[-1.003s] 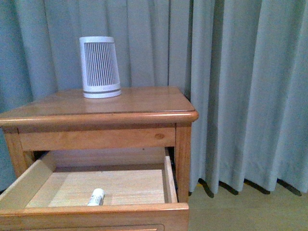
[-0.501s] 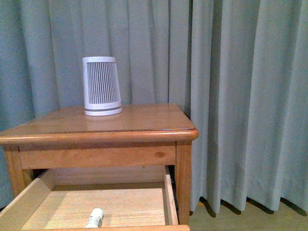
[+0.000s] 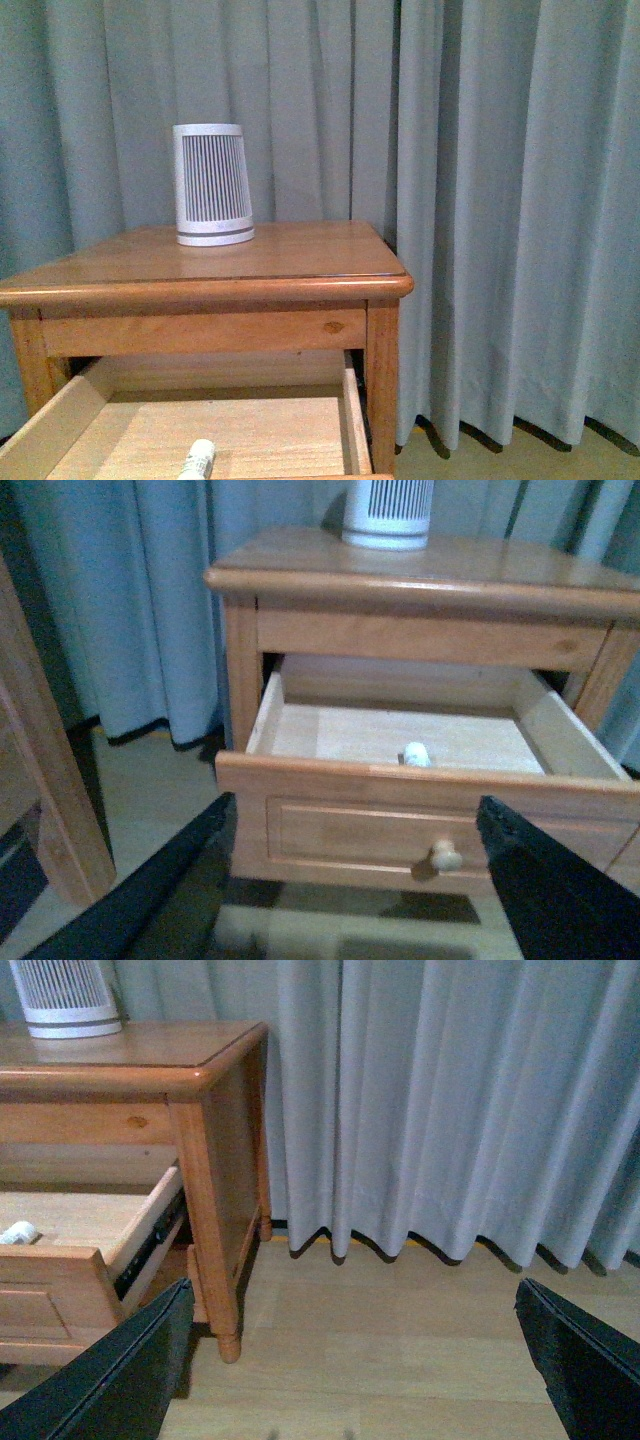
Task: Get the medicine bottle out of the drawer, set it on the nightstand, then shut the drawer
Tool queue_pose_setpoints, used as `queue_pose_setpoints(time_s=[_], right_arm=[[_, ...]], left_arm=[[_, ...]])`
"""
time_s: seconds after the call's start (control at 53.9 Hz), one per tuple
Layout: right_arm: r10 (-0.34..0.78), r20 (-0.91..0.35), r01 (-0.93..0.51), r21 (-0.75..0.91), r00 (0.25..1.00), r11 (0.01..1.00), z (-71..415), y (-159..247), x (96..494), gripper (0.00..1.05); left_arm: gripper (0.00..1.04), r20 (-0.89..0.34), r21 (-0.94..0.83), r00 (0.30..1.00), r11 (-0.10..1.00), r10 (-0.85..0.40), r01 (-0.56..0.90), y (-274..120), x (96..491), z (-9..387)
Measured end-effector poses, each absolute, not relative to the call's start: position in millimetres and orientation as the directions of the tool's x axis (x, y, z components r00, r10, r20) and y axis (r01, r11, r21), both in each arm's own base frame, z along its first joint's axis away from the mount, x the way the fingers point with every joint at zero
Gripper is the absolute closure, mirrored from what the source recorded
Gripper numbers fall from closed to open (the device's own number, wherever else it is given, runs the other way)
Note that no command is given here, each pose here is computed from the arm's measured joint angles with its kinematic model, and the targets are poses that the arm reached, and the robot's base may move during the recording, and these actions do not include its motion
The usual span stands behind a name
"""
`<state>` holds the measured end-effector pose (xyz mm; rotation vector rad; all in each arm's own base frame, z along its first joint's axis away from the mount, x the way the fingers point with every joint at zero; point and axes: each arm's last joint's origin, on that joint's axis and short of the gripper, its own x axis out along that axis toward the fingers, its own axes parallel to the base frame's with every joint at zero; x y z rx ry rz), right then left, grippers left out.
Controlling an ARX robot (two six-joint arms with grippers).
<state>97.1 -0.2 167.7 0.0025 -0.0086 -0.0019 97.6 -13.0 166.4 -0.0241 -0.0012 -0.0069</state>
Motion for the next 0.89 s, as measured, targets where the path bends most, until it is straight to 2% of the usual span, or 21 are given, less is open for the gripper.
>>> queue_pose_setpoints(time_s=[0.111,0.204,0.316,0.891], right_arm=[[-0.002,0.009,0.002,0.002,1.0,1.0,168,0,97,0.07],[-0.002,0.009,0.002,0.002,1.0,1.0,168,0,97,0.07],[-0.002,0.009,0.002,0.002,1.0,1.0,168,0,97,0.07],[-0.002,0.009,0.002,0.002,1.0,1.0,168,0,97,0.07]], left_arm=[[0.63,0.004,-0.014,0.999,0.999,-0.041,0.041,-7,97,166],[0.81,0.006,-0.012,1.0,1.0,0.005,-0.005,-1,98,166],[1.02,0.005,-0.012,1.0,1.0,-0.004,0.004,-1,98,166],[1.02,0.004,-0.008,1.0,1.0,-0.005,0.005,-1,97,166]])
